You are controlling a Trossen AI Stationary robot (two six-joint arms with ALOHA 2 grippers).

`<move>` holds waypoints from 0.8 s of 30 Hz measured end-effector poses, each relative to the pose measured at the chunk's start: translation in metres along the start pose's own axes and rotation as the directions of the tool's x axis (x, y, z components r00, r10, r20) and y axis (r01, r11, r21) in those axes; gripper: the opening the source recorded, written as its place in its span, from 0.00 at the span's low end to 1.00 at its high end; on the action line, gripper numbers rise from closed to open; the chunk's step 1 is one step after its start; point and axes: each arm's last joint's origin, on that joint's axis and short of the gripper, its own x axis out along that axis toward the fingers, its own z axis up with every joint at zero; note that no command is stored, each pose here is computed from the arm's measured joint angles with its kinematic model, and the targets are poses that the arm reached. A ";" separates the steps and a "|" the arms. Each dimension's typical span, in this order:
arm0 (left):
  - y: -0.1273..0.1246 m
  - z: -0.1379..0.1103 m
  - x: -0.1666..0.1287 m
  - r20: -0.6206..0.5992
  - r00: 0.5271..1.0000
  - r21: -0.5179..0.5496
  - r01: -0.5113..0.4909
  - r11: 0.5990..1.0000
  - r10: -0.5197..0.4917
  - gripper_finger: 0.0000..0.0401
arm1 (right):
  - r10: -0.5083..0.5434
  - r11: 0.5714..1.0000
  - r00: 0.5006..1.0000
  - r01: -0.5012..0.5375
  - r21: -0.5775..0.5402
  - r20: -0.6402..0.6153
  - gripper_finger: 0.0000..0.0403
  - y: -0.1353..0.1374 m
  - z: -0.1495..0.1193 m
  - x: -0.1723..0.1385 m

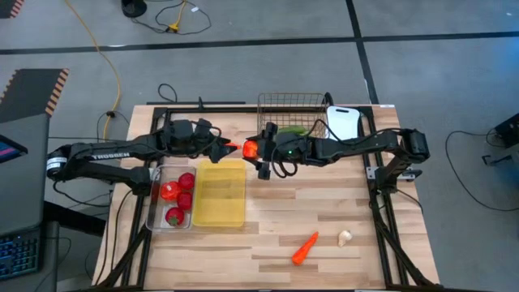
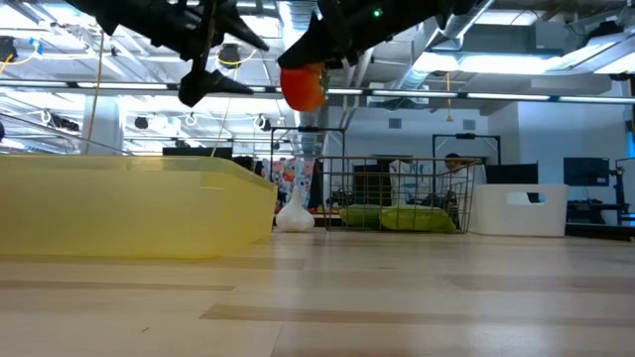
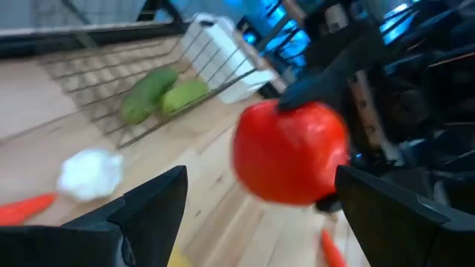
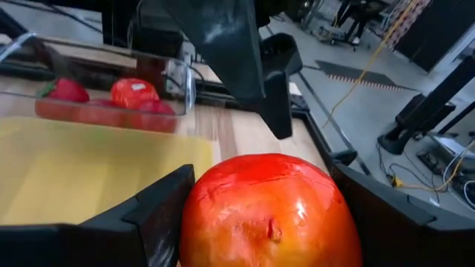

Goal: Sort produce into baskets
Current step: Put the orange tomato into the transparent bin

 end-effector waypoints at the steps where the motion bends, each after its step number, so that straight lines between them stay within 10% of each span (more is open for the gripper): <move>1: -0.002 0.000 0.001 0.000 1.000 0.002 0.007 1.000 -0.007 0.82 | -0.003 1.000 1.000 0.003 0.003 0.011 0.81 0.000 0.001 0.000; 24: -0.026 0.012 -0.038 0.105 0.965 0.177 0.219 0.960 -0.240 0.82 | -0.039 0.991 0.916 0.087 -0.102 0.400 0.81 0.004 0.041 -0.012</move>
